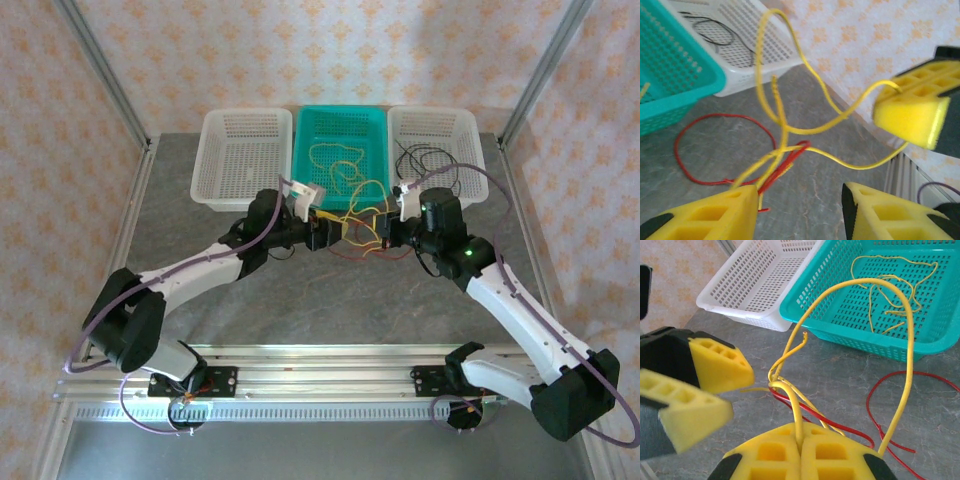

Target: Untangle the cables

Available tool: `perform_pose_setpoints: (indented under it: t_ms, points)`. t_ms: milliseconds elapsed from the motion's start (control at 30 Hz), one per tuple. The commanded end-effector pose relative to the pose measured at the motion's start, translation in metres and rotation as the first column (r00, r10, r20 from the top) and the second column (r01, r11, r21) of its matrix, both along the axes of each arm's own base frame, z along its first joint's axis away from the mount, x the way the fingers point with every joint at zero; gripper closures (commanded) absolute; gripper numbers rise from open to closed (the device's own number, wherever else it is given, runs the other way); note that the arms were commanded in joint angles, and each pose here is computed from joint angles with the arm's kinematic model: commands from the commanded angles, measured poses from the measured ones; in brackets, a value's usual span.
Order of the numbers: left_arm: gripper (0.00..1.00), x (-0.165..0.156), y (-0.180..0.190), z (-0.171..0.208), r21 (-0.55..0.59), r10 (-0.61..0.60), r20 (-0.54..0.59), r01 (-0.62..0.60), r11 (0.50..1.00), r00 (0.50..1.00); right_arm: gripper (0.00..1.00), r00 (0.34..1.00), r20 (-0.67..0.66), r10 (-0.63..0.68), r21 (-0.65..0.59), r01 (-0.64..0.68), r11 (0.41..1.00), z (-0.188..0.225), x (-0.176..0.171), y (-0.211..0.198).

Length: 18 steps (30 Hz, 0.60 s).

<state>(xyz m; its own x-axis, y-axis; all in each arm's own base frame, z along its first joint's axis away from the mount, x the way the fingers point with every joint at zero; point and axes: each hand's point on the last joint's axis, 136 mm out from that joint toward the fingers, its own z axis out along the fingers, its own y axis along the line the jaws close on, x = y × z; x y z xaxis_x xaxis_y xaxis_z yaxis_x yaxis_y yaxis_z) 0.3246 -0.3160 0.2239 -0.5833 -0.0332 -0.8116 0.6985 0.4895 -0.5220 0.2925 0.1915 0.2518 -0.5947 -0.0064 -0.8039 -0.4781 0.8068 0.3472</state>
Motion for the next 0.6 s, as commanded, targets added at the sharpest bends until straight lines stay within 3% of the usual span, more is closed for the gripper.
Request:
perform_pose_setpoints:
  t_ms: [0,567]
  points:
    - [0.51,-0.009,-0.02,0.011,0.011,-0.085,0.046,0.085,0.996,0.995,1.0,0.998,0.063,0.028,0.035,-0.03,0.999,0.027,0.001,0.007]
    - [0.75,0.018,-0.015,-0.007,0.073,0.043,0.051,-0.046,0.996,0.998,1.0,0.997,0.049,0.055,0.038,-0.057,0.998,0.027,-0.006,0.009]
